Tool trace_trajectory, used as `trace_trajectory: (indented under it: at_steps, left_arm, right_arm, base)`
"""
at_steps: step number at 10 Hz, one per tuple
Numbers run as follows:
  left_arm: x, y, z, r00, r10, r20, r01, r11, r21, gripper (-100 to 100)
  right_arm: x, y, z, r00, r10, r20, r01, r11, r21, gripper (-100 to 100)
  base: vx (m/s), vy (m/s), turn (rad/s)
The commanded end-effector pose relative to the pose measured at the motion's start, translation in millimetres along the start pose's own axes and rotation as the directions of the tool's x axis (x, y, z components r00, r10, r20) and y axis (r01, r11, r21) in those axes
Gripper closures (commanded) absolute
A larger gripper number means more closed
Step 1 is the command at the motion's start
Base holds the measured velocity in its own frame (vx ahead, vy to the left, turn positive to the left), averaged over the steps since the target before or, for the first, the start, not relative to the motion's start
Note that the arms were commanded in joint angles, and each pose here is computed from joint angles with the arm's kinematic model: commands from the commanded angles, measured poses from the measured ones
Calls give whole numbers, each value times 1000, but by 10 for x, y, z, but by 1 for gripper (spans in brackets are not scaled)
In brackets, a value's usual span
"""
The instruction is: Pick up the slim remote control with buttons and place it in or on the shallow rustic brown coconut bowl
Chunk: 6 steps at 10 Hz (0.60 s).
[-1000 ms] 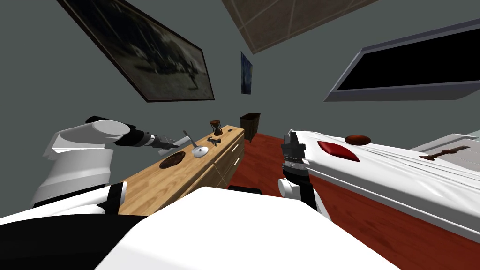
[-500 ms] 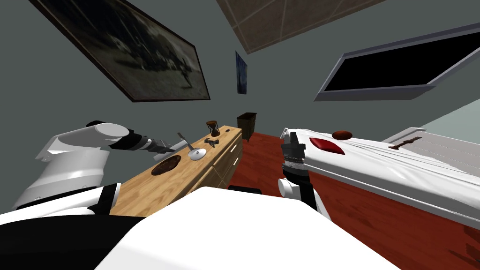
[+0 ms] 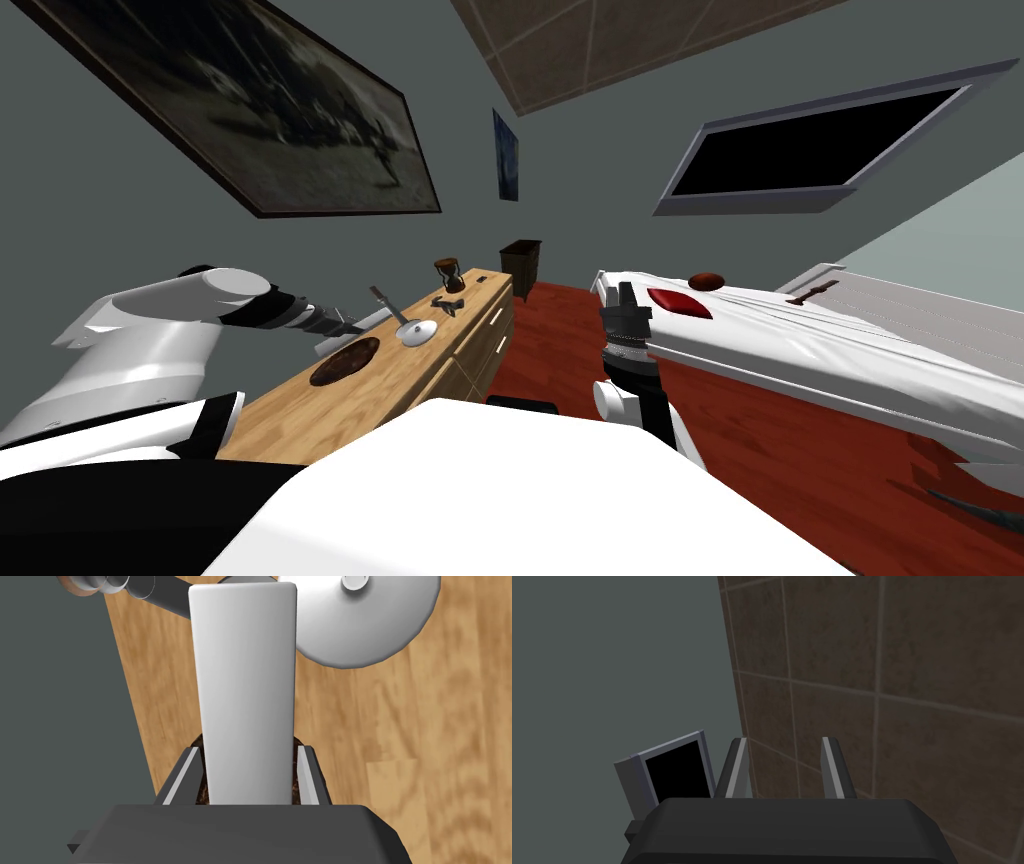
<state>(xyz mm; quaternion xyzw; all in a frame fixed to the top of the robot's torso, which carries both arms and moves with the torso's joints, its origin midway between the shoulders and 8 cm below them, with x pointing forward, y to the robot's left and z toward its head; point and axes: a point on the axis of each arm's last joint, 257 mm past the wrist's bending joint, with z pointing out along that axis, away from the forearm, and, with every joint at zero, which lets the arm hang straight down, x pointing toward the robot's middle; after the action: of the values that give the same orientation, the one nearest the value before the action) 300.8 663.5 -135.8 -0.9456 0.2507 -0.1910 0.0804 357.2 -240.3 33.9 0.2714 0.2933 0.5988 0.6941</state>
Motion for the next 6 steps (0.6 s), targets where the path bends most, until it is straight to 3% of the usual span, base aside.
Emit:
trace_trajectory:
  at_steps: [1,6]
  left_arm:
    - [-186,9,39,999,-20,45,21,1000,-21,100]
    - [-600,78,101,988,-79,130,88,994,-68,100]
  right_arm:
    - [0,0,0,1000,0,0,0,1000,0,0]
    - [0,0,0,1000,0,0,0,1000,0,0]
  base:
    - [-27,51,-185]
    - [-26,45,-116]
